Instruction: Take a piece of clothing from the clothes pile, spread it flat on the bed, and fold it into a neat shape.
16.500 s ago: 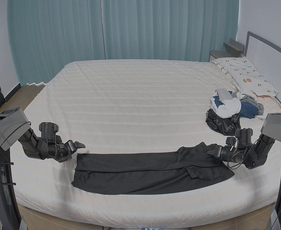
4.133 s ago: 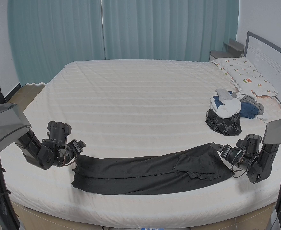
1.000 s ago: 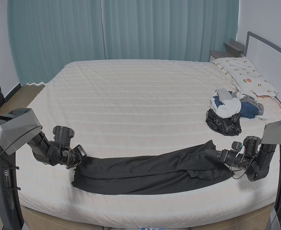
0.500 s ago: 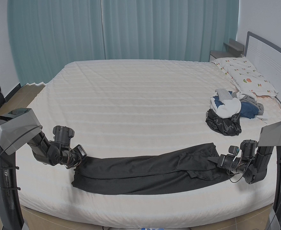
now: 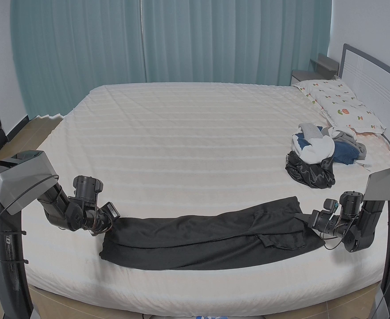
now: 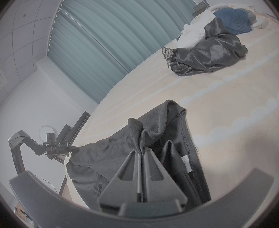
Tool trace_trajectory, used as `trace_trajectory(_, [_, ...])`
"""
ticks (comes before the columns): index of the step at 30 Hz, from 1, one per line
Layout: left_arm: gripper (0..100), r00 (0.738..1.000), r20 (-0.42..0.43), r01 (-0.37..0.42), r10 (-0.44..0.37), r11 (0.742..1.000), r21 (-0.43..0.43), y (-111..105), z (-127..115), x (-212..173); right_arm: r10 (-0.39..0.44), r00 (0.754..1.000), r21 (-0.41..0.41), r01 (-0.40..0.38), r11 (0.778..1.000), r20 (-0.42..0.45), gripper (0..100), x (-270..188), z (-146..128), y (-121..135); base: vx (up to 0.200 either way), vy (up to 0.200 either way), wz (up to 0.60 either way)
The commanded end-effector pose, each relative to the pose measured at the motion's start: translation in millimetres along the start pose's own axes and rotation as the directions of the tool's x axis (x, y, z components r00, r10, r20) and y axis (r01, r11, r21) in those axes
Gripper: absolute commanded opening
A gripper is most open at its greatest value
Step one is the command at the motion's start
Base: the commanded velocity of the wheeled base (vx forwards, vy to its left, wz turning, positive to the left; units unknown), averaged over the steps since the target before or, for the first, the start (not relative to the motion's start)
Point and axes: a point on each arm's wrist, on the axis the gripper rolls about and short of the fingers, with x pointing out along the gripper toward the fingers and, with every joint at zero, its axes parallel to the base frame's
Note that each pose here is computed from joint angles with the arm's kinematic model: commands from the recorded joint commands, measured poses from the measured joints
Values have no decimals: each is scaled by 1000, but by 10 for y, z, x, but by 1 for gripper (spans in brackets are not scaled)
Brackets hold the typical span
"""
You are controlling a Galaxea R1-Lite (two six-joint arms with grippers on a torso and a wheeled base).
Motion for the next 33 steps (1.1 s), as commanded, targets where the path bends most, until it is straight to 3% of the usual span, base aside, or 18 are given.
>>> trace_trajectory(1, [0, 1000, 4, 1, -1, 1000, -18, 2, 10, -20, -1, 1000, 0, 1, 1000, 3, 0, 10, 14, -21, 0, 0, 0])
trace_trajectory(4, [0, 1000, 7, 4, -4, 1000, -24, -8, 20, -42, -5, 1000, 6, 5, 1000, -2, 0, 21, 27, -32, 0, 0, 0])
trace_trajectory(5, [0, 1000, 8, 5, -5, 1000, -24, -10, 23, -51, -11, 1000, 14, 11, 1000, -8, 100, 15, 26, -49, 0, 0, 0])
trace_trajectory(14, [0, 1000, 13, 11, -11, 1000, -23, -8, 20, -219, -16, 1000, 24, 16, 1000, 9, 100, -13, 90, -65, 0, 0, 0])
trace_trajectory(20, [0, 1000, -3, 1, -1, 1000, -12, 27, -29, -258, -7, 999, 89, 4, 996, 34, 100, -31, 180, -14, 0, 0, 0])
trace_trajectory(21, [100, 1000, -3, 1, -1, 1000, -9, 28, -30, -263, -4, 999, 99, 0, 995, 38, 100, -34, 196, -4, 0, 0, 0])
trace_trajectory(33, [100, 999, 25, 25, -25, 999, -21, 63, 116, -384, -4, 999, 119, -1, 993, 41, 100, -37, 206, -5, 0, 0, 0])
